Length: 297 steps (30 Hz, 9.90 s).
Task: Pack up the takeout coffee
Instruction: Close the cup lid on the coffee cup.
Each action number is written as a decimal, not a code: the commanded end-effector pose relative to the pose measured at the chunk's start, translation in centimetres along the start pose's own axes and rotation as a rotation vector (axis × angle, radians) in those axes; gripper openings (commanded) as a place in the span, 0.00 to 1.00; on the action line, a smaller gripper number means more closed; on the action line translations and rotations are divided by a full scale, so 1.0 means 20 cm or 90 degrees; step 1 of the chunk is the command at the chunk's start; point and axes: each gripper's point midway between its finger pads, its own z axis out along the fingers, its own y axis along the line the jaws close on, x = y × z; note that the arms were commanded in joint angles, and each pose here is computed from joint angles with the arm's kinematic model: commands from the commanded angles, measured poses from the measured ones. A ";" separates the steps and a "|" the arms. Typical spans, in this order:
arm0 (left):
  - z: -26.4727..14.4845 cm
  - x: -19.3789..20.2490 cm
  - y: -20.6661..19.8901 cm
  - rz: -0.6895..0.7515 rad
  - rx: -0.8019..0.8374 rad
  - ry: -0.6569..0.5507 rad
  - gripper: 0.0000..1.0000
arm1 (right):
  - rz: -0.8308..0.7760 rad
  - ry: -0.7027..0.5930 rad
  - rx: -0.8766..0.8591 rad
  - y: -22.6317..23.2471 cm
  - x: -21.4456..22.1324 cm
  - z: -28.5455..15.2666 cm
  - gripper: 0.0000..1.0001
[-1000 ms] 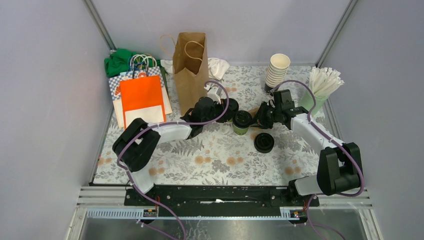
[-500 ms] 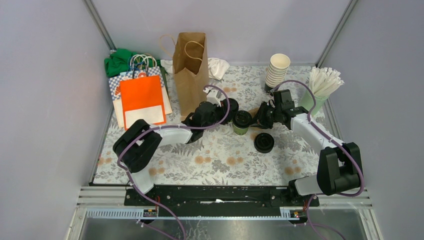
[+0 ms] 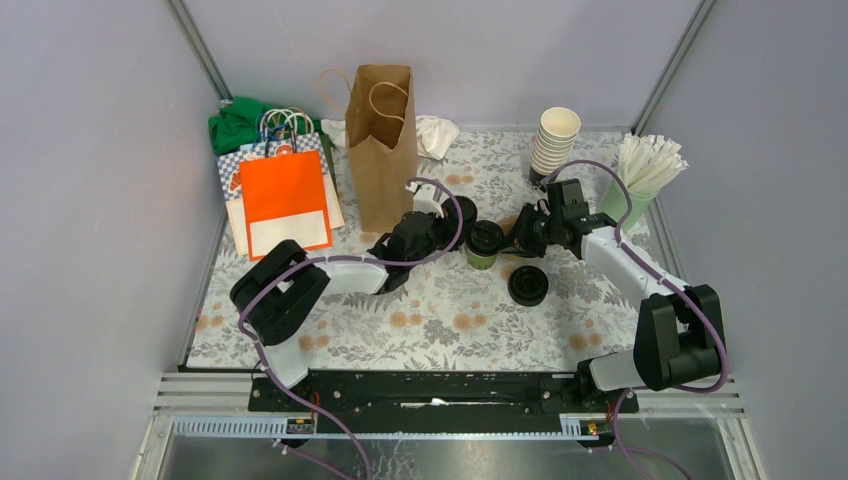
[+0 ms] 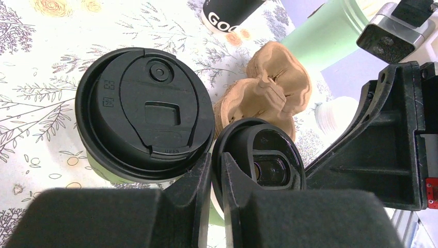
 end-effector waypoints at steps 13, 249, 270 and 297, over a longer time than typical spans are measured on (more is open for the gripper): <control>-0.43 1.00 0.48 0.074 -0.182 0.413 0.16 | -0.004 0.032 0.058 -0.13 0.07 0.09 0.23; -0.14 0.02 -0.11 -0.254 0.051 0.097 0.28 | -0.258 -0.004 0.236 0.21 -0.04 0.04 0.76; -0.15 0.14 -0.02 -0.263 0.016 0.123 0.11 | -0.266 0.026 0.271 0.13 -0.01 0.07 0.71; -0.17 0.33 0.04 -0.276 -0.006 0.175 0.11 | -0.280 0.121 0.348 -0.04 0.09 0.11 0.69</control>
